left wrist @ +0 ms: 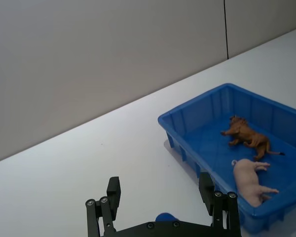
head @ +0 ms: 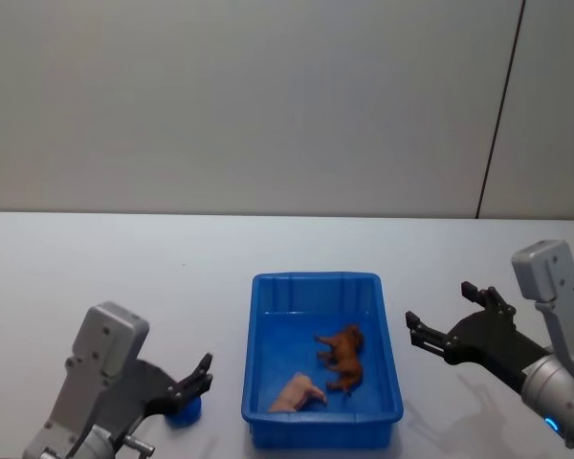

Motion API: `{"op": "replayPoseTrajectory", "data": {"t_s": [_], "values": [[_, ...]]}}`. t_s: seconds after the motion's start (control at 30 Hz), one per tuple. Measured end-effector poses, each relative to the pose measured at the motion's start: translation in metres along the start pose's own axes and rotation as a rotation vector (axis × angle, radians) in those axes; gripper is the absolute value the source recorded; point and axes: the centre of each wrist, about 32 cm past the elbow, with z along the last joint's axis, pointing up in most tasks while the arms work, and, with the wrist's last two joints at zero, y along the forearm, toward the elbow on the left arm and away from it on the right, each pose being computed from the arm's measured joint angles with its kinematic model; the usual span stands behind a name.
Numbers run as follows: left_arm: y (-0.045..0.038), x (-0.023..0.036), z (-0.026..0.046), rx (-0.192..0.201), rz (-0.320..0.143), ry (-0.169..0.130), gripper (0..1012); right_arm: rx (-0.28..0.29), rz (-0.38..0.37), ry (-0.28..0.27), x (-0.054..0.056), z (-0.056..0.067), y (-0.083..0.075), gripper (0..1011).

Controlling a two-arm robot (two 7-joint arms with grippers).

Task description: Pick up the two dolls from the table and place them into the box.

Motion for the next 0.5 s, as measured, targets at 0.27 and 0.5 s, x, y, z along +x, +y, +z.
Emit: {"op": "replayPoseTrajectory", "data": {"t_s": [0.27, 0.5], "values": [[-0.0032, 0.0059, -0.0247, 0.036, -0.012, 0.034, 1001, 0.001, -0.001, 0.0, 0.0, 0.0, 0.0, 1001], [-0.016, 0.0117, -0.0458, 0.042, -0.036, 0.068, 1001, 0.001, -0.001, 0.0, 0.001, 0.0, -0.001, 1001]]}}
